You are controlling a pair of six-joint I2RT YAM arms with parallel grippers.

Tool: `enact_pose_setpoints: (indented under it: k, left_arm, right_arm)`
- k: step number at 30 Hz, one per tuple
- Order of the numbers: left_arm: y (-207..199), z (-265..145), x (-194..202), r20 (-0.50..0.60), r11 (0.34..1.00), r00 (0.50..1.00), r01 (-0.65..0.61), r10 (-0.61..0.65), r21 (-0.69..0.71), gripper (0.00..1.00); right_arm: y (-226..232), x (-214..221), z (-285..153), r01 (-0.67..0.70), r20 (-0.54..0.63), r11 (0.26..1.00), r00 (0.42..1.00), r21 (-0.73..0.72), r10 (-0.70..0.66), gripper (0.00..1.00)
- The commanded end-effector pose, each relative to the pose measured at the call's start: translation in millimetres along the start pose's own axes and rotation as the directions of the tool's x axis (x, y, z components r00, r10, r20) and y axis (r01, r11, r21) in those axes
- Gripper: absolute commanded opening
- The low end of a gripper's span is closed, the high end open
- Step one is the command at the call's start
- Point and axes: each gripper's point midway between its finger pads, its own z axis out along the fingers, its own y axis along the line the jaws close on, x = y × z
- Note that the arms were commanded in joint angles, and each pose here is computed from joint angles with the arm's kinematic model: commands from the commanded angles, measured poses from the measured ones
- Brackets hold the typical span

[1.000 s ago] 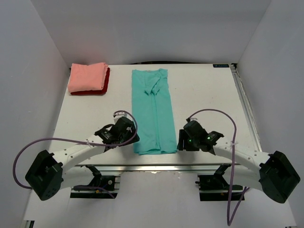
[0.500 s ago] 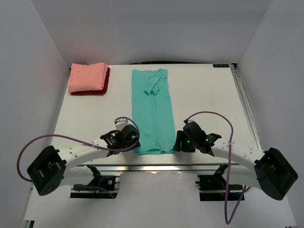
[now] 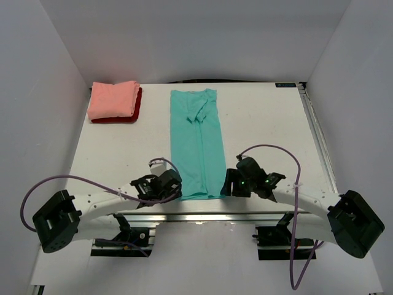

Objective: Fold and stack the t-shirts
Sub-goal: Grab the bottom of the folded rectangular tshirt with both arms

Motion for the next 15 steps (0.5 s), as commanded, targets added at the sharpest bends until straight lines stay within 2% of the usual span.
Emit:
enact_pose_setpoints:
  k: [1, 9, 13, 15]
  left_arm:
    - [7, -4, 5, 0.015, 1.0, 1.0, 0.02, -0.02, -0.021, 0.56]
    - [14, -7, 7, 0.032, 0.999, 0.999, 0.028, -0.027, -0.034, 0.56]
    - [14, -7, 3, 0.052, 0.999, 0.998, 0.033, -0.031, -0.036, 0.53]
    - [13, -7, 2, 0.058, 0.999, 0.998, 0.031, -0.029, -0.039, 0.48]
  right_arm:
    - [2, 1, 0, -0.015, -0.007, 1.0, 1.0, -0.011, 0.015, 0.66]
    - [8, 1, 0, -0.025, -0.01, 0.999, 1.0, -0.037, 0.025, 0.65]
    - [8, 3, 5, -0.027, -0.02, 0.999, 0.999, -0.042, 0.027, 0.63]
    - [8, 6, 7, -0.03, -0.035, 0.999, 0.999, -0.044, 0.029, 0.61]
